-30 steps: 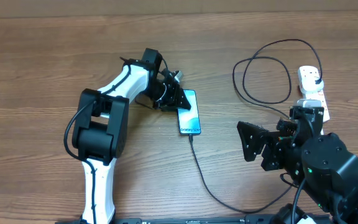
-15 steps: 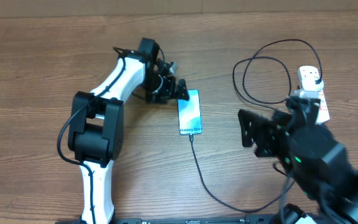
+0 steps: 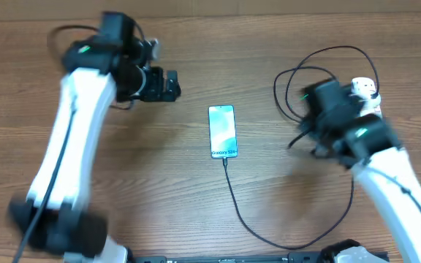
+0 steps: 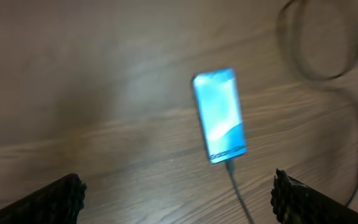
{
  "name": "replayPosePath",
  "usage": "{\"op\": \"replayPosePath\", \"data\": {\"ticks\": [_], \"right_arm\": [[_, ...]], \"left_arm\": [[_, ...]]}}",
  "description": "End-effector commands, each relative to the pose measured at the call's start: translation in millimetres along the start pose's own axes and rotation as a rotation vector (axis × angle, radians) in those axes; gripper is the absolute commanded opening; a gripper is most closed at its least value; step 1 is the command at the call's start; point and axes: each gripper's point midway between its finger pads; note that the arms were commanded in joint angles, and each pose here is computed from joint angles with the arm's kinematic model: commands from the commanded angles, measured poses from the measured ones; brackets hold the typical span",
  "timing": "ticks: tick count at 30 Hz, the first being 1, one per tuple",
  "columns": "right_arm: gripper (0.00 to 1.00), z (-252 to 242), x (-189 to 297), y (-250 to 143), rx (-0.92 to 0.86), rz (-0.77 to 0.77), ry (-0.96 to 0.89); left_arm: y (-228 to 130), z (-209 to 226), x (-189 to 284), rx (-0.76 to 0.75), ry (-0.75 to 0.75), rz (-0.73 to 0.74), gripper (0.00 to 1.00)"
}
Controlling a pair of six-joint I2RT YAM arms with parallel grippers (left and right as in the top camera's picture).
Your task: Plug charger to phone and switch on socket
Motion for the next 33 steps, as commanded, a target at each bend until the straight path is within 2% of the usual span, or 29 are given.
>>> {"op": "replayPosePath", "data": {"ticks": [1, 6, 10, 15, 19, 22, 33], "right_arm": [[0.04, -28, -16, 49, -0.131, -0.023, -0.021], [0.04, -50, -52, 93, -0.271, 0.042, 0.045], [0.04, -72, -86, 115, -0.387, 0.108, 0.019], [0.04, -84, -123, 141, -0.399, 0.176, -0.041], [0.04, -78, -149, 154, -0.361, 0.228, -0.075], [0.04, -76, -164, 157, -0.357, 0.255, -0.093], [0.04, -83, -209, 141, -0.357, 0.326, -0.142]], "left_arm": [[-6, -9, 61, -0.072, 0.075, -0.148, 1.00], [-38, -16, 94, -0.088, 0.101, -0.275, 1.00], [-73, 0, 100, -0.009, 0.197, -0.327, 1.00], [-117, 39, 100, 0.059, 0.420, -0.297, 1.00], [-137, 42, 91, 0.067, 0.427, -0.210, 1.00], [-144, 42, 87, 0.070, 0.427, -0.170, 1.00], [-143, 42, 88, 0.068, 0.427, -0.178, 1.00]]}}
Point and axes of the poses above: each gripper's point midway between its finger pads, its own x axis back along the fingers, its own z axis along the line the jaws close on, y = z × x, and after that the axes turned 8 degrees about -x, right-handed
